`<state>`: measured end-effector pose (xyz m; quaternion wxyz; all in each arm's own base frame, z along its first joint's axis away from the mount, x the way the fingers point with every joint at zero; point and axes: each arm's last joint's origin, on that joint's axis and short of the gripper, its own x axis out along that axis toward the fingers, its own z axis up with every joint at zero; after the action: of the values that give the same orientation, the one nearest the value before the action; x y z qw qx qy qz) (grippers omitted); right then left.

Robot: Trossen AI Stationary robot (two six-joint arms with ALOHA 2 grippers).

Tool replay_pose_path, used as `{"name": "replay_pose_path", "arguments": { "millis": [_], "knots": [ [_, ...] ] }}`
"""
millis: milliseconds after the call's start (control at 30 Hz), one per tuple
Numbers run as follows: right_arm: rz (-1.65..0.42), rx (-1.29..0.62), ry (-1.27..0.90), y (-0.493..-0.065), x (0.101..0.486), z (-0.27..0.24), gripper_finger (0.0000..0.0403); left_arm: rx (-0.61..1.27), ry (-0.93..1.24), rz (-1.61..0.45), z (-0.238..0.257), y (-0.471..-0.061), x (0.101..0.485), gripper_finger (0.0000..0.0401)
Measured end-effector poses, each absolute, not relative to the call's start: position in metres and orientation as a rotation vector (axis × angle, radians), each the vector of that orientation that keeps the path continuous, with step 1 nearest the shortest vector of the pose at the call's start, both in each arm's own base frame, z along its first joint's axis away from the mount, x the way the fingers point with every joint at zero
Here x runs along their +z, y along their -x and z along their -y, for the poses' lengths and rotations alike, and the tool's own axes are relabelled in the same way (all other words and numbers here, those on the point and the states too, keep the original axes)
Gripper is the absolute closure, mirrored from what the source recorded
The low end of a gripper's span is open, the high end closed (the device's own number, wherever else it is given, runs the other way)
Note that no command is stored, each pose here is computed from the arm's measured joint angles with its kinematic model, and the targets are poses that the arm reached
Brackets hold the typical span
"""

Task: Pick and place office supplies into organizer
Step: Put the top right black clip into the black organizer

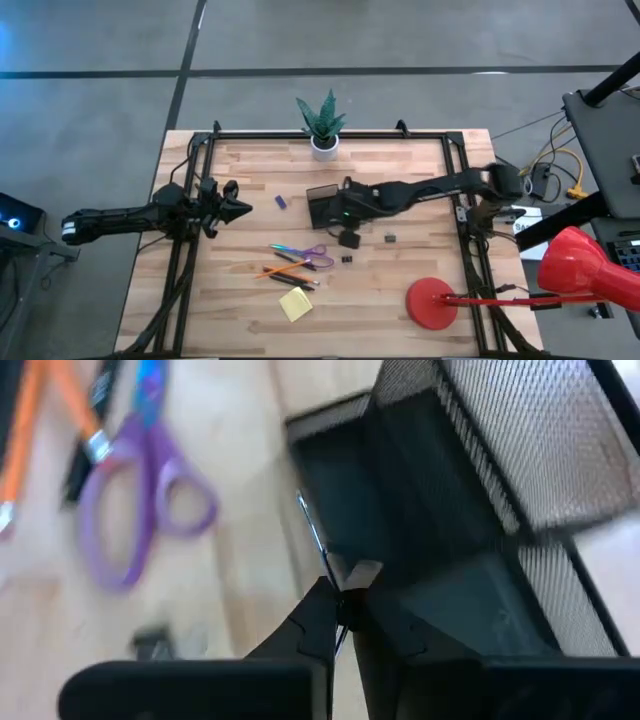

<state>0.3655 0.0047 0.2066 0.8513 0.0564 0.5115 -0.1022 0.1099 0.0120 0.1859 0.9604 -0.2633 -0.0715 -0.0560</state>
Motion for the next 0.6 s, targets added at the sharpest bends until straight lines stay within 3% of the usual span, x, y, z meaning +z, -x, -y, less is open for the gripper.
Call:
{"name": "replay_pose_path", "arguments": {
  "millis": [200, 400, 600],
  "knots": [
    [-1.123, -0.217, -0.107, -0.412, 0.188, 0.002, 0.0389, -0.114, 0.534, 0.146, -0.012, -0.11, 0.186, 0.0401],
    [-1.169, -0.293, -0.056, -0.422, 0.175, 0.006, 0.0388, -0.116, 0.533, 0.154, -0.012, -0.109, 0.187, 0.0401],
    [-1.149, -0.376, -0.094, -0.42, 0.178, 0.01, 0.0336, -0.116, 0.532, 0.153, -0.012, -0.109, 0.187, 0.0401]
  ]
}}
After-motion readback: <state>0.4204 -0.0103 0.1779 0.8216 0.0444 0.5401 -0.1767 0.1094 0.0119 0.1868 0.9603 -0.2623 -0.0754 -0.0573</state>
